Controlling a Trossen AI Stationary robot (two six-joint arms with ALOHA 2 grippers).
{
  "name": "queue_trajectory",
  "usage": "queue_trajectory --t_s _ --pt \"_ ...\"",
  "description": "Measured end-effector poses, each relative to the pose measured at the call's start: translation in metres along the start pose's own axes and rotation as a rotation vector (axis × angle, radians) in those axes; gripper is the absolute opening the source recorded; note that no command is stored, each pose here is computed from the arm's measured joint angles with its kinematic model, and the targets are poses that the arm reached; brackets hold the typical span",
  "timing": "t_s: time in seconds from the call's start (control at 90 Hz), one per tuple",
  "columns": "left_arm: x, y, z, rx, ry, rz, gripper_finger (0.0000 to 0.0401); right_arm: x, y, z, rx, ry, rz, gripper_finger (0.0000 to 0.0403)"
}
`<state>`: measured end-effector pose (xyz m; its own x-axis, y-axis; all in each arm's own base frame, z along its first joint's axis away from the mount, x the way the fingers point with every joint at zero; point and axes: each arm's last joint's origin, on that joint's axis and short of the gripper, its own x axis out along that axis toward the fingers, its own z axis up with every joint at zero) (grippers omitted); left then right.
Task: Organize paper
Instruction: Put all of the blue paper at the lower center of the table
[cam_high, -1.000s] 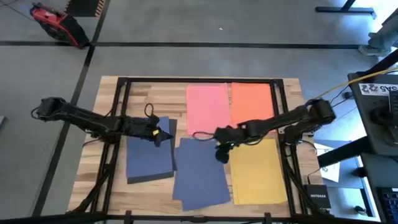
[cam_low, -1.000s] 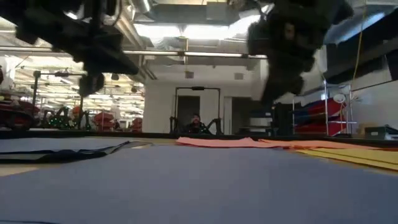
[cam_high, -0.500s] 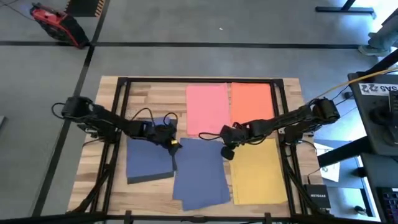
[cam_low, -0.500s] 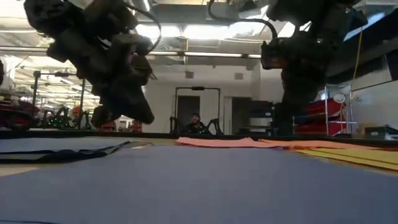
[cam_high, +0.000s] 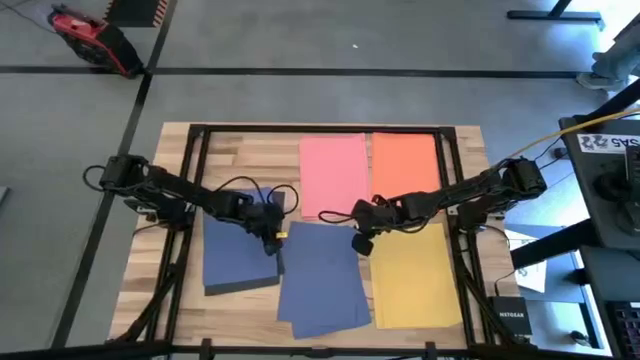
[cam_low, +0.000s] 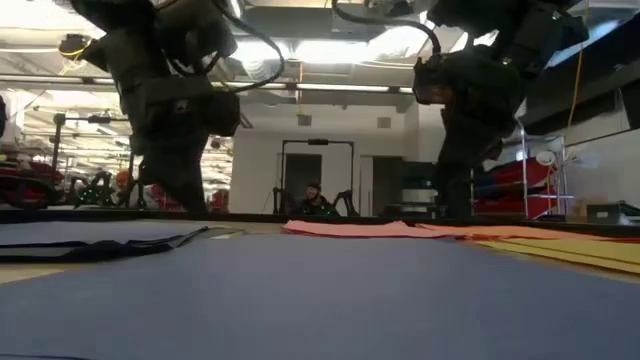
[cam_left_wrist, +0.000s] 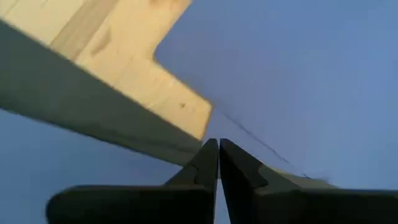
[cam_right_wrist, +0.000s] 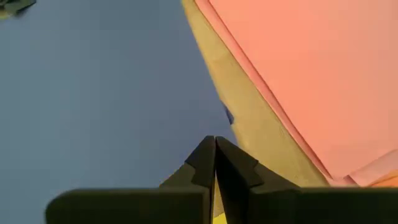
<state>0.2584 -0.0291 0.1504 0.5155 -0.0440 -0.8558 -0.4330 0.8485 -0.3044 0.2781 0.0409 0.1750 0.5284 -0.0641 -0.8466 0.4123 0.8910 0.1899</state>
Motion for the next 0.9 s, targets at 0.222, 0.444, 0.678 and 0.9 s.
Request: queue_trajectory --t_s 0.222,0.444,0.678,0.9 --pt "0.000 -0.001 0.001 0.002 -0.004 -0.012 0.0000 0.000 0.001 0.002 0.003 -0.030 -0.002 0.0000" --pt "0.001 -0.001 0.000 0.027 0.010 -0.026 0.0000 0.005 0.005 0.007 0.002 -0.080 0.033 0.0000" --pt "0.009 0.000 -0.002 0.026 0.036 -0.011 0.0000 0.032 0.007 0.001 -0.021 -0.028 0.036 0.0000" --pt "0.023 0.000 -0.003 0.011 0.050 -0.019 0.0000 0.037 0.009 -0.001 -0.024 0.005 0.073 0.0000"
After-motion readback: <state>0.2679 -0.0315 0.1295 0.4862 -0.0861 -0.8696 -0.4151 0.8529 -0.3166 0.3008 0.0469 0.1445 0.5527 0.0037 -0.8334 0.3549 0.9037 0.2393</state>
